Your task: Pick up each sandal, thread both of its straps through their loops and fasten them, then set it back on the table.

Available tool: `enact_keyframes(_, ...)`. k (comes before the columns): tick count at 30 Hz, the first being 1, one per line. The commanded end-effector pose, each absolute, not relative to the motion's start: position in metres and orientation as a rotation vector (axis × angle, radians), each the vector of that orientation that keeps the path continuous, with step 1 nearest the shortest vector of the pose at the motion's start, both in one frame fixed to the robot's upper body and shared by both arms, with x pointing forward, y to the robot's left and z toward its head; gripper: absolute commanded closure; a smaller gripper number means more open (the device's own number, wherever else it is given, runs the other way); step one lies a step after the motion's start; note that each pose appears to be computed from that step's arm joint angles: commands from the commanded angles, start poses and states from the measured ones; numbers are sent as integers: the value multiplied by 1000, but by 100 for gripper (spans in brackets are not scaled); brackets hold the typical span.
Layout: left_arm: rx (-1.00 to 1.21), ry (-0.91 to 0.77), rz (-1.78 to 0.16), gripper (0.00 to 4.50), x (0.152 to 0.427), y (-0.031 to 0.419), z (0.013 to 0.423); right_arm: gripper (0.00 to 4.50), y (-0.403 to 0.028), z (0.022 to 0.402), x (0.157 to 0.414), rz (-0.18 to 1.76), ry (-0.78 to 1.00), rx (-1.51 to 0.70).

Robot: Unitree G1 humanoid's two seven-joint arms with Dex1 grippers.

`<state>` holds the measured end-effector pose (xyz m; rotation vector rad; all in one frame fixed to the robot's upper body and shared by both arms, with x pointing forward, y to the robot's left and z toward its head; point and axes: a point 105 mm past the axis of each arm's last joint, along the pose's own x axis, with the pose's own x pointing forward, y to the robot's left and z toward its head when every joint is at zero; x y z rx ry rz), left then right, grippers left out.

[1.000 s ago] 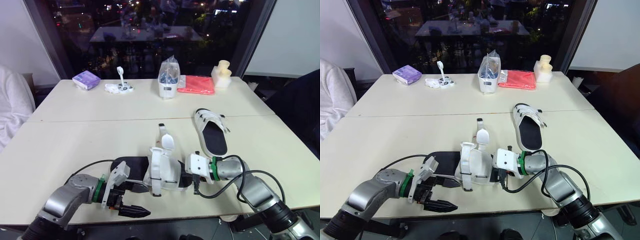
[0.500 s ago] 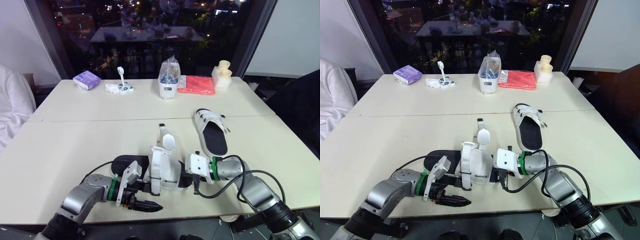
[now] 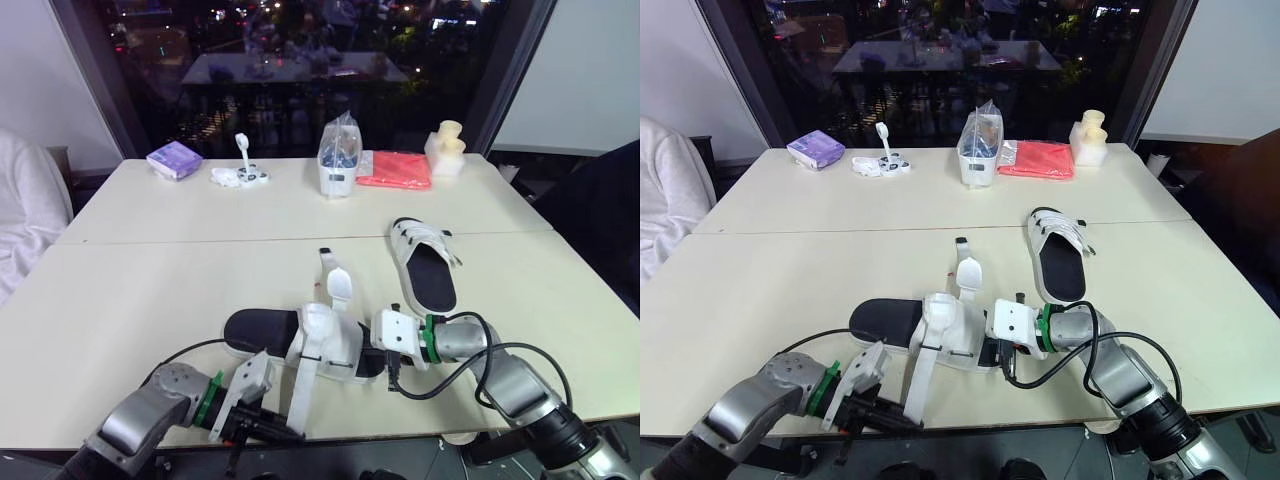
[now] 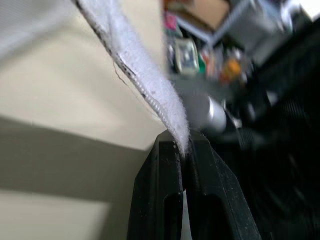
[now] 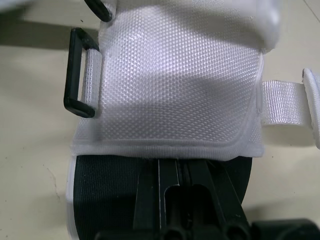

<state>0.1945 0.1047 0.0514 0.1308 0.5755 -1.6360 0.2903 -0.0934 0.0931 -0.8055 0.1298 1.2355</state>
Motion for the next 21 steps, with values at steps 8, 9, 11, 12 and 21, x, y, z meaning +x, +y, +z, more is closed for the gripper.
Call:
enact_keyframes(8,511,464,-1804,444,171,126,53,450,-107,65,282,1276,279,-805)
enact_keyframes(9,537,438,-1817,444,171,126,58,450,-107,65,282,1277,279,-807)
enact_keyframes(11,583,371,-1828,444,174,125,70,450,-108,64,283,1279,279,-810)
enact_keyframes(12,593,334,-1824,444,177,123,77,450,-108,64,284,1279,278,-813)
enact_keyframes(21,529,99,-1692,444,236,106,141,450,-109,63,286,1277,269,-824)
